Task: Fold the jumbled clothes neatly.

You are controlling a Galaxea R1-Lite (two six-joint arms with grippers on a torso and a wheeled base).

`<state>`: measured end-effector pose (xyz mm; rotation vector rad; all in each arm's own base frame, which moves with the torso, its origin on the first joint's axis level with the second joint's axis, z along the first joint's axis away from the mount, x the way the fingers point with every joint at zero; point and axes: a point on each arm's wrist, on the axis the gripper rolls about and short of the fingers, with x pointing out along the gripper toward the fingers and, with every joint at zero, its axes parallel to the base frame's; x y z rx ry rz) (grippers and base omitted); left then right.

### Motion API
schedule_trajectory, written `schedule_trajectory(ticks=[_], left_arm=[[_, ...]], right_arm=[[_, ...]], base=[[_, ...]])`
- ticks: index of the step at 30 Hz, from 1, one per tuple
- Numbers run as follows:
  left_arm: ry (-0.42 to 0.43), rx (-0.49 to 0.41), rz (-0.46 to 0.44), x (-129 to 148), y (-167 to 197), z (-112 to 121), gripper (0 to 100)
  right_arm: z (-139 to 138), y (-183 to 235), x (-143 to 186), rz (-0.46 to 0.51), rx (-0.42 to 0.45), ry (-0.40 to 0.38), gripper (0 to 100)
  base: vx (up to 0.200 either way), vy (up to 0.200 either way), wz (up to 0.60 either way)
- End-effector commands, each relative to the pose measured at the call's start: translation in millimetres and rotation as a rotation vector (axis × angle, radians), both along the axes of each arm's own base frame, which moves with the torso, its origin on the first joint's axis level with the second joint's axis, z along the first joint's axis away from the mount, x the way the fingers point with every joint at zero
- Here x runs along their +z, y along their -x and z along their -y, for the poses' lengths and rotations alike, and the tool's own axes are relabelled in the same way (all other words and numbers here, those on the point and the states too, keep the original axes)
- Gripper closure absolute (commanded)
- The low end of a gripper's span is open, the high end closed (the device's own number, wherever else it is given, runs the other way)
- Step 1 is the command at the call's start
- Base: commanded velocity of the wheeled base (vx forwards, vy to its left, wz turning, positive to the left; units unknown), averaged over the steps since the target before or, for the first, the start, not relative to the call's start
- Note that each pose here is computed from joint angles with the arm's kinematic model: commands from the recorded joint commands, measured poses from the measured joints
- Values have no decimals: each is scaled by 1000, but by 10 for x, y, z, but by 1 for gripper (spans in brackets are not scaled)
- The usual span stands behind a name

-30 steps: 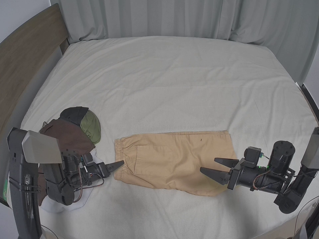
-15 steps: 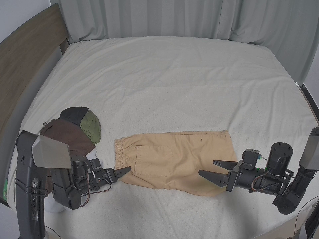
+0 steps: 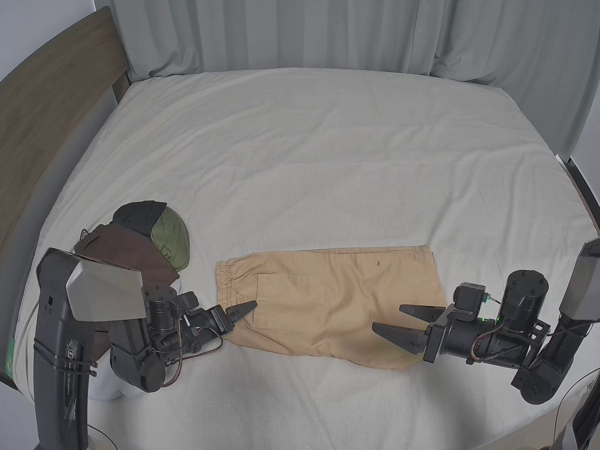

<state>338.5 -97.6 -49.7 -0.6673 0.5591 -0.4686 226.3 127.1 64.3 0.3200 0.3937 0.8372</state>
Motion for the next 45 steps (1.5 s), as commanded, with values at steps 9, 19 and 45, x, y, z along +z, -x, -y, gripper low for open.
schedule_trajectory(ticks=[9, 19, 45], left_arm=[[4, 4, 19, -10, -58, 30, 0], [-6, 16, 29, -36, -86, 39, 100], [6, 3, 27, 125, 12, -77, 100]], right_arm=[[-9, -5, -50, -18, 3, 9, 0], [-9, -6, -68, -25, 3, 12, 0], [-3, 6, -94, -37, 3, 19, 0]], base=[[0, 0, 0], [0, 0, 0], [0, 0, 0]])
